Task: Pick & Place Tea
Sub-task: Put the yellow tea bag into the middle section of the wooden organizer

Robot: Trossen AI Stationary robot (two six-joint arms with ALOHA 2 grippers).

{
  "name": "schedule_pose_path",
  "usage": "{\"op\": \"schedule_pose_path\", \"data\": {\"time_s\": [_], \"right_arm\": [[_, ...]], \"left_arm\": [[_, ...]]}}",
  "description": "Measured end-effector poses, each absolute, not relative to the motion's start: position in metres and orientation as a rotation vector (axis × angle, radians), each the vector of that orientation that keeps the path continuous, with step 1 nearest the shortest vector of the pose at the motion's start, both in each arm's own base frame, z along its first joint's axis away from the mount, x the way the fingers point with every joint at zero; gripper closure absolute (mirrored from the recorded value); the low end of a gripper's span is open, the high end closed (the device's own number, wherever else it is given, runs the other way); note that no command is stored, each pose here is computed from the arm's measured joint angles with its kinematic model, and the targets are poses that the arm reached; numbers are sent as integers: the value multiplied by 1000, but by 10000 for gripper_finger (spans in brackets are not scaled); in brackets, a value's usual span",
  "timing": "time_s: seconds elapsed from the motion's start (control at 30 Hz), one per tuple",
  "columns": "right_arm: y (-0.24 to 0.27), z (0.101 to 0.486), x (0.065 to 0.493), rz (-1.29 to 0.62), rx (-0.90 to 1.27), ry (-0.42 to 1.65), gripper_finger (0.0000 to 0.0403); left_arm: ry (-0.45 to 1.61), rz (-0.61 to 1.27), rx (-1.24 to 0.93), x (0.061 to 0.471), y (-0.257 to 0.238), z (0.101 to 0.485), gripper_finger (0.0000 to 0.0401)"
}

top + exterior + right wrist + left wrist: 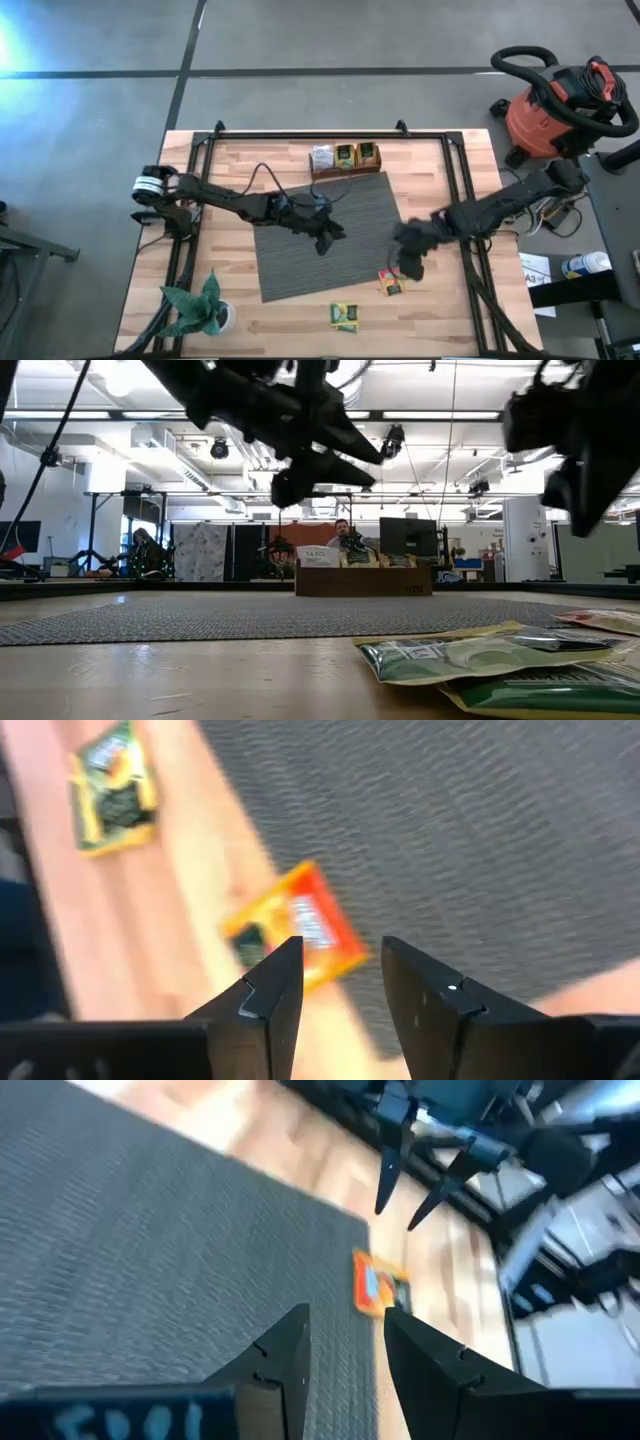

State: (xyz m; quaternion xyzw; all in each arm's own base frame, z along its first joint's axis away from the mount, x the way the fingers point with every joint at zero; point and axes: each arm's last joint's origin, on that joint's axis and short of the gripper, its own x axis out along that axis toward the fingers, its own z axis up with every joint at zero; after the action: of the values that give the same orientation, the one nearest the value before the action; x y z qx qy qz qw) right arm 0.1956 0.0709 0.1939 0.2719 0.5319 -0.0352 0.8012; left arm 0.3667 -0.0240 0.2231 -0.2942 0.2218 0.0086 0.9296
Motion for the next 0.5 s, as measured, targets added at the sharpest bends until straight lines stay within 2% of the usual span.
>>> {"op": "schedule_pose_path", "data": {"time_s": [0.17,0.33,0.5], "right_arm": [[100,177,197,-50,760,1056,271],[112,162,207,-31,848,1027,271],[127,150,233,68,957,954,271]], "left_arm": [[616,-131,-628,382,-41,208,277],[786,-149,-606,374,-65,198,277],[841,-264,-581,365,-95,194,277]]}}
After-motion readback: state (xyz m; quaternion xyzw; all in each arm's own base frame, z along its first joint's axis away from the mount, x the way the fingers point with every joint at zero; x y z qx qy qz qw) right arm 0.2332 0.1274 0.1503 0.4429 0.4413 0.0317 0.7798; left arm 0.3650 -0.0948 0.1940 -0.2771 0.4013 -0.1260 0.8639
